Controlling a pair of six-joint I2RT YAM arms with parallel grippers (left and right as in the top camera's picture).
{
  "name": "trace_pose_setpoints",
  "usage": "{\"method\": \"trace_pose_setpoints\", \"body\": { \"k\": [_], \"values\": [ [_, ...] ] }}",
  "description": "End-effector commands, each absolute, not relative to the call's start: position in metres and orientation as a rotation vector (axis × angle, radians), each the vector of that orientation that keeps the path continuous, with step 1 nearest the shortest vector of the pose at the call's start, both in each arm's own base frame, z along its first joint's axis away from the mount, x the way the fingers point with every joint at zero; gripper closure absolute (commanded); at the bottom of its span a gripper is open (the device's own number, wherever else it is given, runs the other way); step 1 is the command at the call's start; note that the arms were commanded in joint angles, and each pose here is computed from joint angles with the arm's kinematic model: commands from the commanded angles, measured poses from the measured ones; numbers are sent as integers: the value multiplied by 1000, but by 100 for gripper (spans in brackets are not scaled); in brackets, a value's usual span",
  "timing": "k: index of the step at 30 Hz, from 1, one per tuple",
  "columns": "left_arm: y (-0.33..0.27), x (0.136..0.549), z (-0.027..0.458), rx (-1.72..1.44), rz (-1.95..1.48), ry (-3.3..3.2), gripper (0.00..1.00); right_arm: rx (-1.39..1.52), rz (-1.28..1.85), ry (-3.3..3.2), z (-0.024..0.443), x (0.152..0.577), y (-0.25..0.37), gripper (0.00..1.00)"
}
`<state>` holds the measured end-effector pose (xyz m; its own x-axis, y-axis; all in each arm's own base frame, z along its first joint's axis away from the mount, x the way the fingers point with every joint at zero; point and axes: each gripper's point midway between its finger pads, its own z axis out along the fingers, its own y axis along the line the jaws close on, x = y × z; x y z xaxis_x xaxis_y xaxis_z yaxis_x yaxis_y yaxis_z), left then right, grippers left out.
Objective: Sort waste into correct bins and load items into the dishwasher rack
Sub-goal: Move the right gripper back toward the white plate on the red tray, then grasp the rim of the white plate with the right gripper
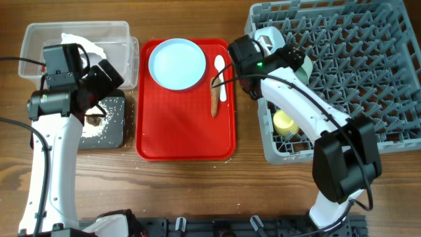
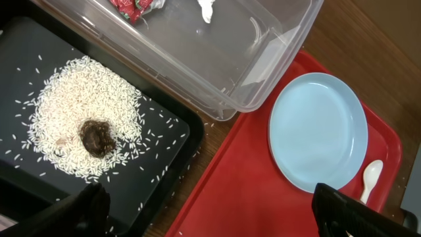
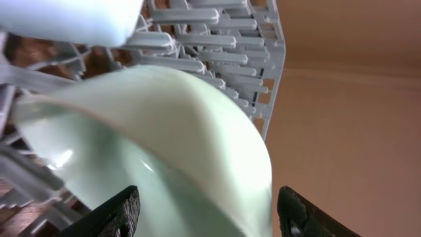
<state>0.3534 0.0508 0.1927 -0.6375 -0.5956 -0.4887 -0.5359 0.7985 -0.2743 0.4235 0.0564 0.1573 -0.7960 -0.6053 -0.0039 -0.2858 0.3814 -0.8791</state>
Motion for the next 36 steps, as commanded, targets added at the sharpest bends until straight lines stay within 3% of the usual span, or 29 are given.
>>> {"method": "trace_pose_setpoints", "body": {
  "k": [1,17,22,23,27,31,36],
  "values": [
    [53,356,198,-835,-140,2398,0,-976,-1340,2330,139,419,76,32],
    [53,356,198,-835,-140,2398,0,-1028,-1257,2304,138,421,96,32],
    [53,356,198,-835,-140,2398,0,-848,-1122,2217,165,446,115,14],
    [53,356,198,-835,-140,2398,0,-814,-1017,2193,172,454,127,0],
    [53,356,198,-835,-140,2398,0,-874,-505,2111,175,472,197,0],
    [53,356,198,-835,-140,2398,0,-1092,99,2014,171,448,281,0],
    [53,356,198,-835,-140,2398,0,-603,545,2160,189,445,307,0]
  ]
}}
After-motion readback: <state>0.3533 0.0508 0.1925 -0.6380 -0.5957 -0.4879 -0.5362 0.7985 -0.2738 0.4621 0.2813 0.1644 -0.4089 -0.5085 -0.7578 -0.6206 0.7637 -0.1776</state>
